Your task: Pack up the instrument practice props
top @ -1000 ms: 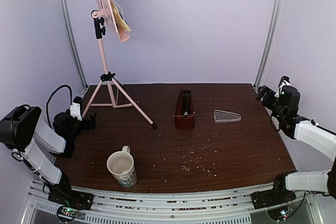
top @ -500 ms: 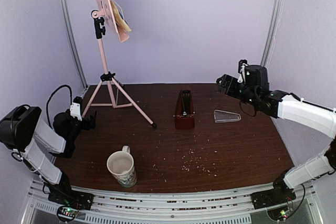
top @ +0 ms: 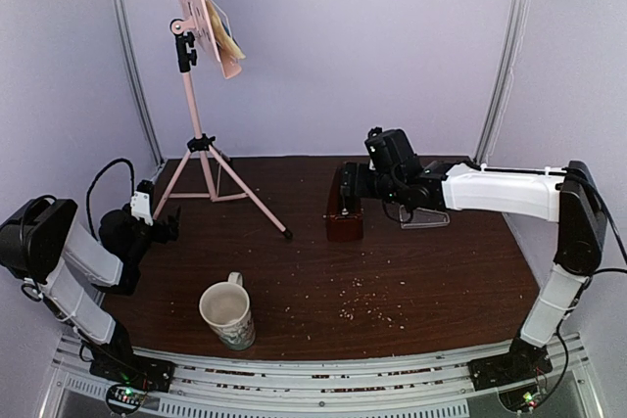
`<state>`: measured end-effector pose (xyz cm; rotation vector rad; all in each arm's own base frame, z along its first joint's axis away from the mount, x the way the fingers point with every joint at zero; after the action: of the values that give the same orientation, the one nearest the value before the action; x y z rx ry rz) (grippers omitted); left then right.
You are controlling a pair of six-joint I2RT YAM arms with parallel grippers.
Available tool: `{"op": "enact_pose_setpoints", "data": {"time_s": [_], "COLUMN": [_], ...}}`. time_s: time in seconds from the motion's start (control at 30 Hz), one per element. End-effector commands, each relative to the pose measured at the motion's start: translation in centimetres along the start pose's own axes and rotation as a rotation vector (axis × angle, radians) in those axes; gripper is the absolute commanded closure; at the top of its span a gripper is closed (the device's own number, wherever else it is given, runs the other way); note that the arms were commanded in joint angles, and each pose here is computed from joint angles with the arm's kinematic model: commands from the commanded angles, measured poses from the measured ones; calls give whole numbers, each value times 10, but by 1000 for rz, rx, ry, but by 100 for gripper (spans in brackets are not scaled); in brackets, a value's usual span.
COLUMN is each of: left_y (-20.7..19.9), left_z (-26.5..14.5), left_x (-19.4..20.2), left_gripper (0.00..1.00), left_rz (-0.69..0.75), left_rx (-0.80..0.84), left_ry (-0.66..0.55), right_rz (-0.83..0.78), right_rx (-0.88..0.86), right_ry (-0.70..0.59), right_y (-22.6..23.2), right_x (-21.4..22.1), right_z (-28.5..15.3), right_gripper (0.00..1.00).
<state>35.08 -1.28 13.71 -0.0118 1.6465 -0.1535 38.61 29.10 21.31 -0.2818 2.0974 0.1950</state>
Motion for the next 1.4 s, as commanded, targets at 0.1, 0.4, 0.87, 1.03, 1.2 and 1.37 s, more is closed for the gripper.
{"op": "enact_pose_setpoints", "data": {"time_s": [0.1,0.4,0.87,1.03,1.2,1.37], "left_y": [-3,-3,9,11,11,18], "left_z": [0,0,-4,-14,-17,-12], "left_x": [-18,-18,-24,-36,-40,-43], "left_gripper": [2,2,2,2,2,2], "left_rz": [17,18,-19,-33,-52,-108], "left_rx": [19,18,-71,-91,-104,-152], "left_ry": [-74,-74,-92,-125,-105,-69], "right_rz": [-61,-129,-198,-191,-168,-124], "right_rx": [6,87,148,161,155,138], "right_ry": [4,23,3,-24,-60,-85], "right_y": [18,25,22,19,16,15], "right_x": [-9,-1,4,3,2,9], "right_z": [24,43,41,18,-22,-59], "right_gripper": [0,7,40,44,46,47]}}
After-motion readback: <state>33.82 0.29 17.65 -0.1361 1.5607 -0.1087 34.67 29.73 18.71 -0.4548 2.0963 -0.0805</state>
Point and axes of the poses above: each gripper's point midway between its finger pads, its own z axis out along the fingers, its own y axis along the line the jaws close on, x = y × z, the point moved 3 cm from there along -z, back along the fingers, and after that the axes turned 15 degrees about -z, right-handed, at the moved point
